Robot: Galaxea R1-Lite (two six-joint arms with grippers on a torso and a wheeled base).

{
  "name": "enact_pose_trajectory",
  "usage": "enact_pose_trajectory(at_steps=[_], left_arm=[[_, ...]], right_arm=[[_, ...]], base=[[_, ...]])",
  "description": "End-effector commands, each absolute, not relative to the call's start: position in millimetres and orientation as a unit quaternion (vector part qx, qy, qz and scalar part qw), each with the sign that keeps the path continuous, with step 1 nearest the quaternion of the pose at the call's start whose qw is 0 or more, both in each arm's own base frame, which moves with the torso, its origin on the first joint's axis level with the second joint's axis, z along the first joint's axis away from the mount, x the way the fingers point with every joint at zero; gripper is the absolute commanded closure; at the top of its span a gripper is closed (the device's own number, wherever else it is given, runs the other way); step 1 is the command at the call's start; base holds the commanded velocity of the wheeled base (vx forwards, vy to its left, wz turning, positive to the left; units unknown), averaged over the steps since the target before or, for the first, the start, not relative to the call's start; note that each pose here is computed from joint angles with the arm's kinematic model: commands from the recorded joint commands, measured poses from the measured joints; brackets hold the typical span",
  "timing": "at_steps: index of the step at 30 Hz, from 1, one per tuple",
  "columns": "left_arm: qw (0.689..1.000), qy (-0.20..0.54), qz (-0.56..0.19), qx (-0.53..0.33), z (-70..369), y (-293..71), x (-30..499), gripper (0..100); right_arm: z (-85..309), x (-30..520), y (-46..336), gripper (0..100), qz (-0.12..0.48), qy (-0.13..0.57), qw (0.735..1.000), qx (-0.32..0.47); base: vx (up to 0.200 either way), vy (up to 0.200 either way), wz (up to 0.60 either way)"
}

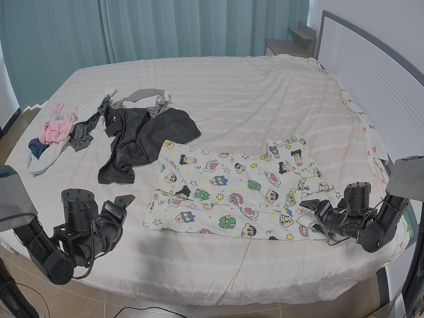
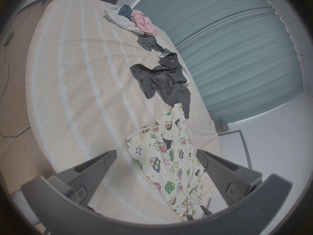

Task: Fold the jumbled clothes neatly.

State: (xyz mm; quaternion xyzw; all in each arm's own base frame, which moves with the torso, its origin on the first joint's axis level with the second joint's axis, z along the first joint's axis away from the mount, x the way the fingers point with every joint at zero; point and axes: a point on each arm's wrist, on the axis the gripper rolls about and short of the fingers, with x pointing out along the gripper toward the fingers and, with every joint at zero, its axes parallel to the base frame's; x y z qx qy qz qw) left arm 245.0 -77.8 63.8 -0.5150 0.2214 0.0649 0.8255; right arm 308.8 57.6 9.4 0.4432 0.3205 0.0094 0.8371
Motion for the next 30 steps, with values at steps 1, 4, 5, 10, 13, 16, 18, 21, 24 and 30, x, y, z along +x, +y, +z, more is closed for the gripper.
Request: enact_pose_trajectory(at_steps=[1,4,5,10,13,16,18,21,24,30], left_arm=[[0.825,0.231,0.075,-0.510,56.2,-77.6,245.8,0],[0.825,0.230,0.076,-0.511,53.4,-77.6,247.3,0],[0.825,0.228,0.075,-0.511,53.2,-77.4,247.9,0],[0.825,0.225,0.076,-0.512,53.1,-76.8,248.6,0],[0.825,0.226,0.077,-0.512,52.5,-76.3,248.5,0],[0.825,0.224,0.079,-0.513,52.9,-75.1,248.8,0],[0.825,0.223,0.081,-0.513,52.9,-74.0,249.1,0],[0.825,0.223,0.082,-0.513,52.5,-73.6,249.3,0],[0.825,0.222,0.082,-0.514,52.9,-73.2,249.3,0],[0.825,0.223,0.082,-0.514,52.5,-73.2,249.4,0]], right_arm=[[0.2,315.1,58.8,0,0.005,0.326,0.835,0.444],[-3.7,316.9,59.0,0,0.002,0.329,0.834,0.443],[-4.3,317.6,59.1,0,0.002,0.328,0.834,0.443],[-6.8,318.6,59.1,100,-0.003,0.329,0.835,0.442],[-6.8,318.6,59.0,100,-0.005,0.328,0.835,0.441],[-5.4,317.5,59.2,100,-0.005,0.327,0.836,0.440],[-4.9,316.7,59.6,100,-0.005,0.327,0.837,0.440],[-1.2,315.7,59.1,100,-0.008,0.321,0.839,0.439],[7.6,308.6,60.6,100,-0.004,0.316,0.842,0.437],[18.4,289.4,77.3,100,0.012,0.322,0.847,0.423]], base=[[0.000,0.000,0.00],[0.000,0.000,0.00],[0.000,0.000,0.00],[0.000,0.000,0.00],[0.000,0.000,0.00],[0.000,0.000,0.00],[0.000,0.000,0.00],[0.000,0.000,0.00],[0.000,0.000,0.00],[0.000,0.000,0.00]])
